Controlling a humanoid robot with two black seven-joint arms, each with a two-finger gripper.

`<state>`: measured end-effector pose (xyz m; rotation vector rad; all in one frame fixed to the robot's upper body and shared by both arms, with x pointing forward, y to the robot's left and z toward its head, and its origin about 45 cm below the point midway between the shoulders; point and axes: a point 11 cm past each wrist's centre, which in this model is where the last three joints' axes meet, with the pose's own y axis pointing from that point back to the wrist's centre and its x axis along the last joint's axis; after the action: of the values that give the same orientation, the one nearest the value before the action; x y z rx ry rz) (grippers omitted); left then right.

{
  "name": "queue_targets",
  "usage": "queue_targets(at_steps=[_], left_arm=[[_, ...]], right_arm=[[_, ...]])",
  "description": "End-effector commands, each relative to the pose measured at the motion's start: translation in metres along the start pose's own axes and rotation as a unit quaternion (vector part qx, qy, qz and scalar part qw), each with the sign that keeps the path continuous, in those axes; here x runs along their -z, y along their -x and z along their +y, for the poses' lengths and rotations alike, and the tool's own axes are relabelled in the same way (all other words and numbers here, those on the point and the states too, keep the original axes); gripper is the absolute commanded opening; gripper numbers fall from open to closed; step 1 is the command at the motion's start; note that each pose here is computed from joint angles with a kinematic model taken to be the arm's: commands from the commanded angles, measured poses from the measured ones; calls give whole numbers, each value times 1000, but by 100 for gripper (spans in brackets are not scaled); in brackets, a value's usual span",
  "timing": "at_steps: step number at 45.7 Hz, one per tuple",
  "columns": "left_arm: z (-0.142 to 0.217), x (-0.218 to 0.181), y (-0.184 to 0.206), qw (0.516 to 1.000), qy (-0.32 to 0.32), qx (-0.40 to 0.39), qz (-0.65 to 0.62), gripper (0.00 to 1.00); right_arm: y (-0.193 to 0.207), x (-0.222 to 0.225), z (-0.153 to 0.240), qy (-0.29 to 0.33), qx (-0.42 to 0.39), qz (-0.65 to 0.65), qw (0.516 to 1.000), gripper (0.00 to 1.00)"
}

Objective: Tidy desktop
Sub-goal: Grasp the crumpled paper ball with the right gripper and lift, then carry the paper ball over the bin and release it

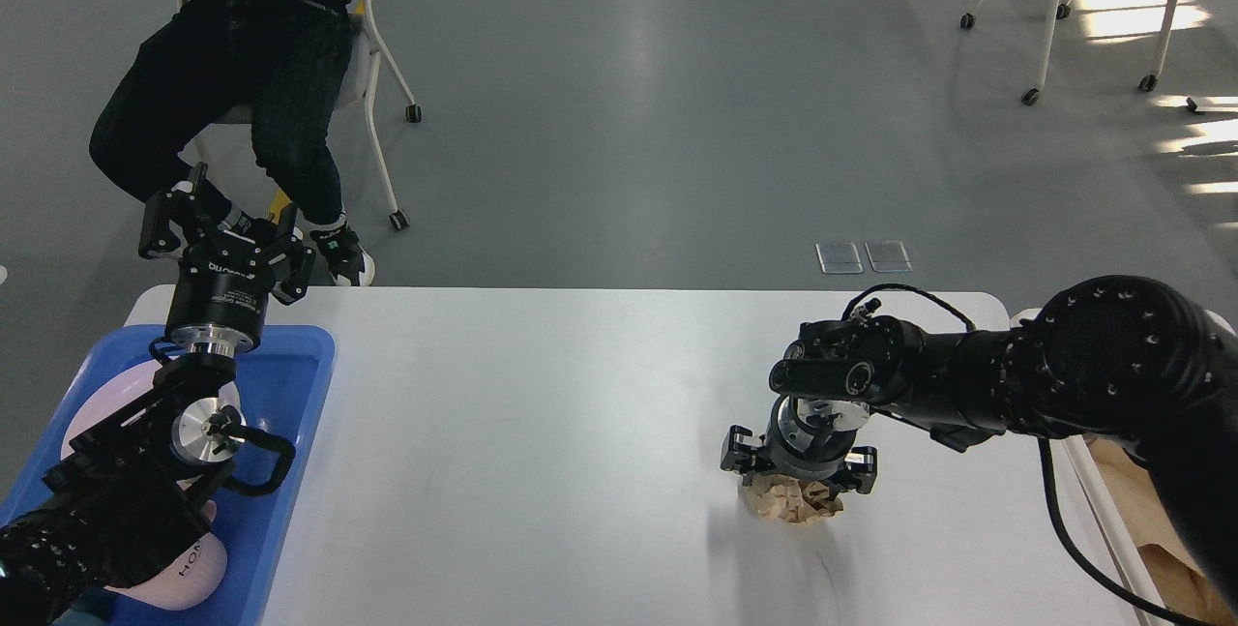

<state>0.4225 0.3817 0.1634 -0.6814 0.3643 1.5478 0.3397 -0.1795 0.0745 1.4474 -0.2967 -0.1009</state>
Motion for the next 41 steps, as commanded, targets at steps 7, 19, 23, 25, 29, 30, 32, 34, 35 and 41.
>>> queue_targets(at_steps=[7,19,23,25,29,30,32,34,35,41], left_arm=[[0,0,0,1000,1,0,0,97],[0,0,0,1000,0,0,0,97],[0,0,0,1000,0,0,0,97],[0,0,0,1000,0,0,0,97],[0,0,0,1000,0,0,0,97],[0,0,0,1000,0,0,0,97],[0,0,0,1000,0,0,0,97],[0,0,0,1000,0,0,0,97],[0,0,0,1000,0,0,0,97],[0,0,0,1000,0,0,0,97]], right_arm=[[3,-3,-2,4,-14,-10,1000,49],[-22,-13,26,-9,-7,-18,1000,0],[-31,-19,45,-22,4,-21,1000,0],[-41,-24,63,-34,6,-25,999,0],[-62,-35,94,-55,2,-37,998,0],[-68,-38,100,-60,0,-40,997,0],[-79,-43,114,-68,-6,-45,997,0],[-90,-49,129,-75,-13,-50,996,0],[-95,-53,136,-78,-17,-52,995,0],[-126,-79,187,-113,-36,-91,989,0]])
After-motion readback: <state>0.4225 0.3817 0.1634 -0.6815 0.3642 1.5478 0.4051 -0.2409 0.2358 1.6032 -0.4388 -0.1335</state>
